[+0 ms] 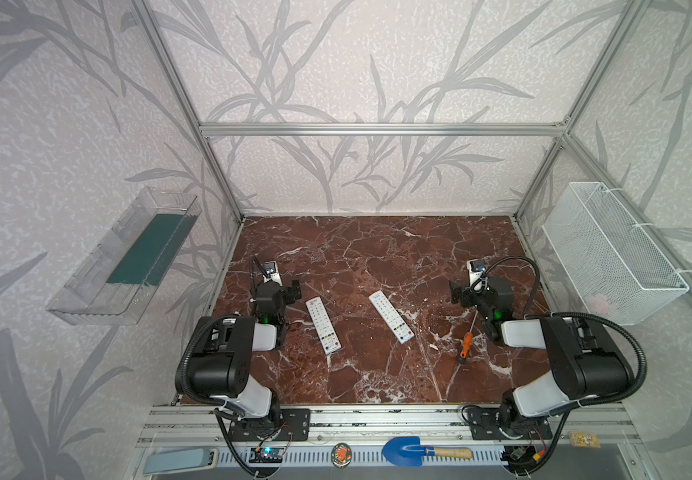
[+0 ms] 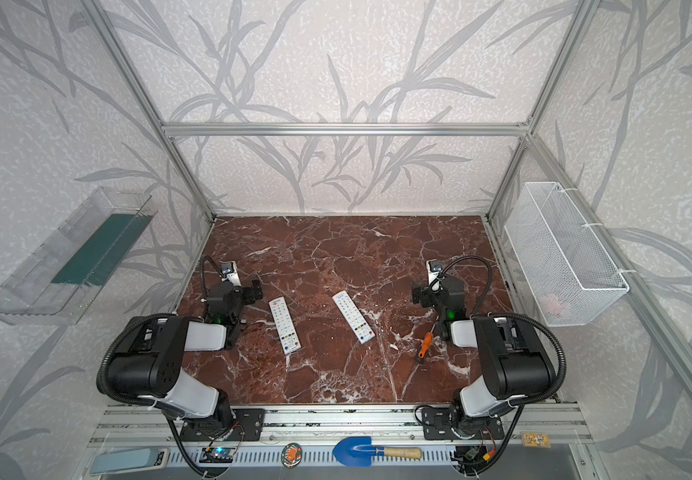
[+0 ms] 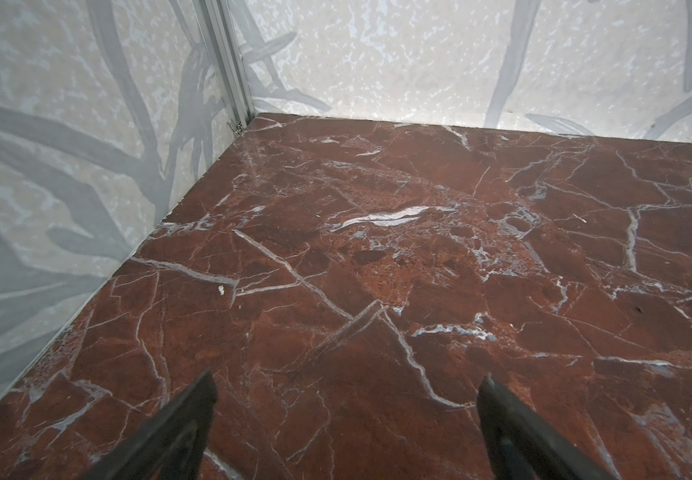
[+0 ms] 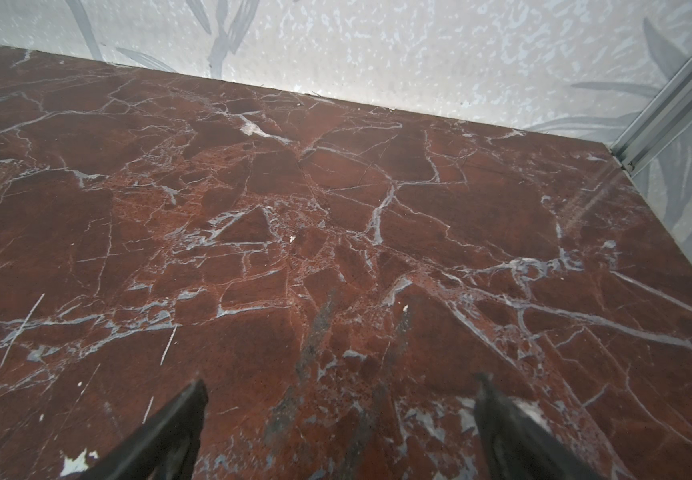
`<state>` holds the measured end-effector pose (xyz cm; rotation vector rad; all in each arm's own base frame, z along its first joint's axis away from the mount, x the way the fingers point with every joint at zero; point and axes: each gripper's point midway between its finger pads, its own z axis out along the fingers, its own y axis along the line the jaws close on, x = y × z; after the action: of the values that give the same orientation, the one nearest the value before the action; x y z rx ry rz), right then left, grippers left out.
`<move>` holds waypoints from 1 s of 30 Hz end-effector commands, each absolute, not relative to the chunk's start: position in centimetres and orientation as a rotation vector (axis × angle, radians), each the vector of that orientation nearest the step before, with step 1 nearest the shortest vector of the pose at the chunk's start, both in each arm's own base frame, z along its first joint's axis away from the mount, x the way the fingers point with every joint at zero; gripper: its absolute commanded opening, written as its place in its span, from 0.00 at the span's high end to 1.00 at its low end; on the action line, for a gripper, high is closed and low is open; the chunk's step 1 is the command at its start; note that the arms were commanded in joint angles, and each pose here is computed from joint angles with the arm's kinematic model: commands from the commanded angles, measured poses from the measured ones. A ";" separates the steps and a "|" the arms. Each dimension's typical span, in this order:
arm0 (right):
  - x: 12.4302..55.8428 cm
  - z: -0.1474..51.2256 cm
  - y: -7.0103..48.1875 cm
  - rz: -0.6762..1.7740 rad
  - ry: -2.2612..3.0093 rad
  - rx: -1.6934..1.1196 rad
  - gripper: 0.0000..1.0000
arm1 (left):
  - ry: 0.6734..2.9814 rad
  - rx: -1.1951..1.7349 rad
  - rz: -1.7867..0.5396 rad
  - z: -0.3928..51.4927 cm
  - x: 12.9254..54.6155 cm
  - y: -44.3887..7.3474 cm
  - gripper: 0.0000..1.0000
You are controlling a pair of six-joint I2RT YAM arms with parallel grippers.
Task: Unload the batteries from the remote control
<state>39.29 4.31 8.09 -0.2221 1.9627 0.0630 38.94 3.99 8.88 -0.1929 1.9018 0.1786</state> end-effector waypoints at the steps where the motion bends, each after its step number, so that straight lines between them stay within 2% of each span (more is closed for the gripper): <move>1: 39.6 9.0 4.5 0.068 1.936 -0.222 0.01 | 1.889 -0.176 0.181 9.5 39.5 3.9 0.01; 11: 39.6 9.0 4.5 0.100 1.933 -0.221 0.01 | 1.884 -0.175 0.178 9.6 39.4 3.9 0.01; 19: 40.5 11.7 2.2 0.014 1.995 -0.084 0.01 | 1.899 -0.246 0.235 13.3 38.7 5.1 0.01; 21: 40.8 12.9 0.9 -0.017 2.069 0.046 0.01 | 1.920 -0.373 0.292 14.7 38.2 6.6 0.01; 25: 40.7 15.3 0.2 0.039 2.213 0.288 0.01 | 1.890 -0.873 0.499 16.8 34.6 11.6 0.01; 27: 40.9 16.2 1.1 0.127 2.255 0.331 0.01 | 1.991 -0.749 0.458 17.3 35.5 10.5 0.01; 28: 41.0 16.6 1.9 0.183 2.269 0.310 0.01 | 2.068 -0.607 0.385 17.4 36.5 8.8 0.01; 30: 41.3 17.8 2.6 0.256 2.267 0.338 0.01 | 2.126 -0.524 0.260 17.7 37.0 6.8 0.01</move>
<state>44.10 1.83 20.88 0.2119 2.0683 0.1499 39.03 8.61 21.12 -0.5965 1.8898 0.3055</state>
